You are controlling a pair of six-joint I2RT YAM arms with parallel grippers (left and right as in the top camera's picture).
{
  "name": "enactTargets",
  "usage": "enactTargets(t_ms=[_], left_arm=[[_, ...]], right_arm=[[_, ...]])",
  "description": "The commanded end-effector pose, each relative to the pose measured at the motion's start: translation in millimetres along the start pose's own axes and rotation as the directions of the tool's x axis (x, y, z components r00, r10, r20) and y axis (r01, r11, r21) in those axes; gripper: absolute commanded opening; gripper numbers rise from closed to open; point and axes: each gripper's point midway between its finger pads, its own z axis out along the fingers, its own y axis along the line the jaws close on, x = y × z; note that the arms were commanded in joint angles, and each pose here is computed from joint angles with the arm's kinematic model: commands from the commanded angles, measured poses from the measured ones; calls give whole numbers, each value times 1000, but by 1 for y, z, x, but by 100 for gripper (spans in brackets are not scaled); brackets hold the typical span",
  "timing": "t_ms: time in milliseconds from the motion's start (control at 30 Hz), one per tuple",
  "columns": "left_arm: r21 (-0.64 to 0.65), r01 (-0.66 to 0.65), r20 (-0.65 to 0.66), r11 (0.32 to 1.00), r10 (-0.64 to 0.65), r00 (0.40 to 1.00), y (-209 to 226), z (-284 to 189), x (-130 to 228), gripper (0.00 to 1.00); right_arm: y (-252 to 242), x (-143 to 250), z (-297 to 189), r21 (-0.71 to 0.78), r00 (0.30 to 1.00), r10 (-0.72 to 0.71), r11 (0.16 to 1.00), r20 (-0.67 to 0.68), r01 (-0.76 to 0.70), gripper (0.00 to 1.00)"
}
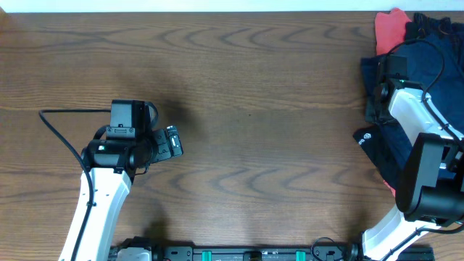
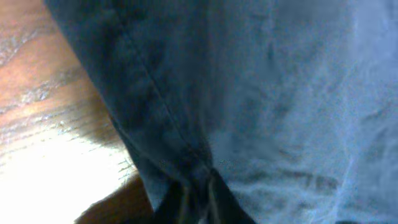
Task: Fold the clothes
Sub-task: 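Grasp the navy shorts from the pile with the right gripper and pull left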
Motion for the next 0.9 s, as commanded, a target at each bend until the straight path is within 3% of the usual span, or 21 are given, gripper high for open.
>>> enactTargets(t_ms=[0, 233, 367, 467, 633, 767, 867], left_arm=[[2, 9, 14, 1000, -9, 1000, -1, -4, -5, 98], [3, 9, 16, 1000, -9, 1000, -1, -4, -6, 98], [6, 8, 26, 1000, -8, 1000, -2, -4, -8, 98], [7, 8, 27, 1000, -8, 1000, -2, -4, -9, 98], [7, 8, 26, 1000, -8, 1000, -2, -4, -8, 98], [7, 8, 26, 1000, -8, 1000, -2, -4, -8, 98], [7, 8, 26, 1000, -8, 1000, -2, -4, -8, 98]], right_arm=[[-8, -7, -2, 25, 999, 30, 999, 16, -30, 1], [8, -32, -35, -70, 995, 18, 998, 99, -11, 1], [55, -65, -106, -295, 957, -76, 942, 280, 161, 1], [104, -72, -173, -427, 895, -122, 845, 429, 320, 1], [194, -43, -245, -471, 786, -227, 694, 575, 544, 1], [267, -11, -264, -460, 707, -308, 584, 636, 669, 2], [309, 10, -259, -479, 698, -338, 538, 631, 694, 6]])
